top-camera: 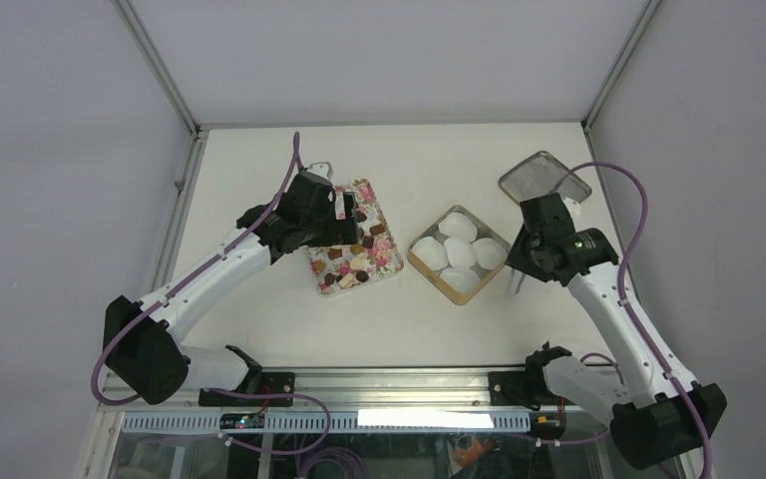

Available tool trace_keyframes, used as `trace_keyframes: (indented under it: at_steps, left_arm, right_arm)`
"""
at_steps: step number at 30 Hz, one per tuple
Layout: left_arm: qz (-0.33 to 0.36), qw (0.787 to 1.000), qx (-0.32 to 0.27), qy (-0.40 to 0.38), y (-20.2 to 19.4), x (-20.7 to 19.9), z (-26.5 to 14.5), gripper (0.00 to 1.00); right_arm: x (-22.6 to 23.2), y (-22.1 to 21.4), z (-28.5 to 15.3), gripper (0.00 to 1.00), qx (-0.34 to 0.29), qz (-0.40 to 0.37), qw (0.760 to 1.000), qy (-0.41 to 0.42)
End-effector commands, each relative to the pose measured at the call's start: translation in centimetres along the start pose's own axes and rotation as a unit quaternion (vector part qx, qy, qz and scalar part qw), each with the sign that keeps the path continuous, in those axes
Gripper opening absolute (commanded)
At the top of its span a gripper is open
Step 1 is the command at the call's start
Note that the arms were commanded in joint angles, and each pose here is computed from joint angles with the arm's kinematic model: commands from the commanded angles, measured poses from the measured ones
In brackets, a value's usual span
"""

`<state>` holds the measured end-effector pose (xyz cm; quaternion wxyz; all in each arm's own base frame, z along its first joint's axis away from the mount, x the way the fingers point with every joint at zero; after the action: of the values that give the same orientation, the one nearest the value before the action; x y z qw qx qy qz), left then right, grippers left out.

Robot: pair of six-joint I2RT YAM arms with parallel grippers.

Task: Pack the chocolate

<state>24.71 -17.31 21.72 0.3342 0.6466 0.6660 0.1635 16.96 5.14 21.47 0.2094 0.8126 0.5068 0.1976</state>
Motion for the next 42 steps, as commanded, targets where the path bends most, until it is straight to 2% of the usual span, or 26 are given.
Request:
trace_keyframes:
  at_steps: [1, 4, 7, 10, 13, 15, 19, 20, 23, 28, 31, 36, 42]
  left_arm:
    - [0.006, 0.998, -0.057, 0.008, 2.1, 0.2, -1.7, 0.99]
    - [-0.002, 0.998, -0.045, 0.032, 2.8, 1.6, -2.0, 0.99]
    - [-0.05, 0.997, -0.03, 0.053, 3.9, 3.9, -2.3, 0.99]
    - [-0.119, 0.991, -0.025, 0.057, 4.5, 6.7, -2.5, 0.99]
    - [-0.157, 0.985, -0.013, 0.069, 4.3, 8.3, -2.4, 0.99]
    - [-0.177, 0.981, -0.003, 0.082, 4.1, 9.2, -2.5, 0.99]
    - [-0.195, 0.977, -0.005, 0.089, 4.1, 10.5, -2.8, 0.99]
    - [-0.196, 0.977, -0.003, 0.089, 4.0, 10.6, -2.8, 0.99]
    - [-0.197, 0.977, 0.002, 0.085, 3.8, 10.6, -2.7, 0.99]
    - [-0.201, 0.977, 0.011, 0.075, 3.4, 10.4, -2.6, 0.99]
    - [-0.2, 0.977, 0.012, 0.075, 3.4, 10.4, -2.5, 0.99]
    - [-0.199, 0.977, 0.009, 0.072, 3.6, 10.3, -2.7, 0.99]
    - [-0.199, 0.977, 0.012, 0.071, 3.4, 10.3, -2.6, 0.99]
  right_arm:
    - [2.7, 1.7, -2.2, 0.0, 0.012, -0.076, 0.992, 0.102]
    - [5.9, 1.5, -3.8, 0.0, 0.027, -0.156, 0.965, 0.211]
    - [8.9, -0.6, -5.3, 0.0, 0.034, -0.258, 0.923, 0.282]
    - [11.7, -3.6, -5.5, 0.0, 0.031, -0.345, 0.891, 0.294]
    - [14.0, -7.3, -5.4, 0.0, 0.018, -0.43, 0.848, 0.309]
    - [15.0, -9.4, -5.2, 0.0, 0.008, -0.469, 0.821, 0.326]
    - [16.0, -13.3, -4.8, 0.0, -0.026, -0.546, 0.746, 0.382]
    - [16.1, -13.9, -4.7, 0.0, -0.035, -0.556, 0.736, 0.386]
    - [15.6, -15.3, -3.4, 0.0, -0.02, -0.558, 0.74, 0.375]
    - [13.9, -17.0, -1.0, 0.0, 0.041, -0.55, 0.774, 0.31]
    - [13.4, -17.6, -0.1, 0.0, 0.049, -0.528, 0.795, 0.294]
    - [12.6, -18.4, 1.3, 0.0, 0.066, -0.523, 0.81, 0.258]
    - [12.4, -18.5, 2.3, 0.0, 0.055, -0.513, 0.825, 0.23]
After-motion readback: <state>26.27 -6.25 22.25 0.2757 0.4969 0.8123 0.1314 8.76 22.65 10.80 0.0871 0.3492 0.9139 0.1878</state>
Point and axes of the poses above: each gripper's point midway between its finger pads, its own z axis out along the fingers, its own x axis along the line the jaws close on, y = z × x, the point moved 7 cm from there along -z, back along the fingers
